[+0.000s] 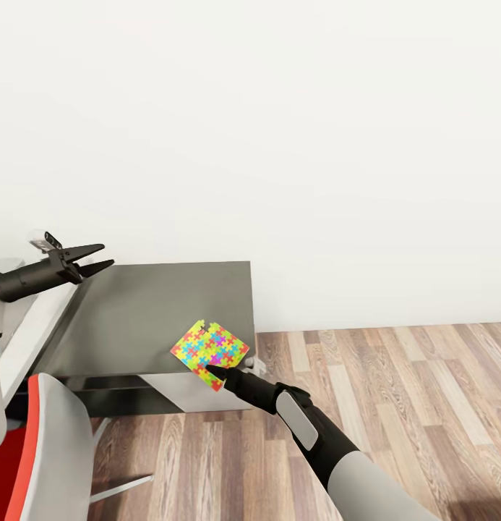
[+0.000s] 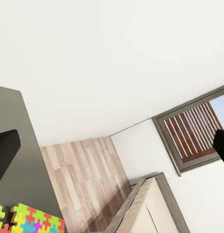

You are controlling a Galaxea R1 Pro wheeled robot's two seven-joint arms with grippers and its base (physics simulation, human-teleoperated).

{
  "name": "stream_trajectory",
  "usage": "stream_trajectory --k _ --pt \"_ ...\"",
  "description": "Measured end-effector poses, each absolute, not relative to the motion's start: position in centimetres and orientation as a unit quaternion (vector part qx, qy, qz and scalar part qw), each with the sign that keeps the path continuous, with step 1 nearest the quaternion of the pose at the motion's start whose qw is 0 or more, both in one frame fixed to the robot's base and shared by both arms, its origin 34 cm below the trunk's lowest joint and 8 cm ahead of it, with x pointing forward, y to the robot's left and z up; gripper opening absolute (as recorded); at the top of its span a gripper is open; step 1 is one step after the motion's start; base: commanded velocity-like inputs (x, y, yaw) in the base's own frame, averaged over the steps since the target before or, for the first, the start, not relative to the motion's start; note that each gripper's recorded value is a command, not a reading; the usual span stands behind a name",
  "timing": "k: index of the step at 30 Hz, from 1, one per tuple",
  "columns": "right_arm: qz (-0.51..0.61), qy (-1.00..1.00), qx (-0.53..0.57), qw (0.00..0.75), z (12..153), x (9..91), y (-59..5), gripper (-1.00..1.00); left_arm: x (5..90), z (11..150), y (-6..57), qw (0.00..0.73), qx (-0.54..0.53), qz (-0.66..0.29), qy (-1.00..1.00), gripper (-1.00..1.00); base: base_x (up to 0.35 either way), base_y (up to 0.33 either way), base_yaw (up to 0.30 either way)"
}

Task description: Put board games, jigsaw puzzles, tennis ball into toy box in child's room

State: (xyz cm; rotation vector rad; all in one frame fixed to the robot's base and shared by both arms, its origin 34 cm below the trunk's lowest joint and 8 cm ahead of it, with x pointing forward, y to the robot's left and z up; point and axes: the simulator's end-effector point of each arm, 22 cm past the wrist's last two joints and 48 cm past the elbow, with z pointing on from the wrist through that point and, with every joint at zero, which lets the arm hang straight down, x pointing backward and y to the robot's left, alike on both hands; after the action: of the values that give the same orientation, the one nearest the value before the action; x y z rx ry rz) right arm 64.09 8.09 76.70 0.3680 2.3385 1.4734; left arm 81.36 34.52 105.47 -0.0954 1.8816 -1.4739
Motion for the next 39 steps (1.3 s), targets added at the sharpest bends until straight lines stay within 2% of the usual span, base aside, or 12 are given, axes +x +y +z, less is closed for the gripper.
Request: stream_trajectory --k 27,28,39 --pt "0.52 0.826 0.13 0.176 76.7 64.09 8.1 1.0 81.34 105.43 34.53 0.366 -0.037 -0.573 0.732 1.0 0.0 0.006 0.0" --pt "0.52 0.826 0.13 0.176 76.7 64.09 8.1 -1.0 81.34 105.43 34.53 0.366 -0.037 -0.573 0.732 1.0 0.0 0.0 0.0" --pt "0.521 0.825 0.13 0.176 76.73 64.1 8.11 -1.0 81.2 105.16 34.51 0.364 -0.039 -0.573 0.733 1.0 0.0 0.0 0.0"
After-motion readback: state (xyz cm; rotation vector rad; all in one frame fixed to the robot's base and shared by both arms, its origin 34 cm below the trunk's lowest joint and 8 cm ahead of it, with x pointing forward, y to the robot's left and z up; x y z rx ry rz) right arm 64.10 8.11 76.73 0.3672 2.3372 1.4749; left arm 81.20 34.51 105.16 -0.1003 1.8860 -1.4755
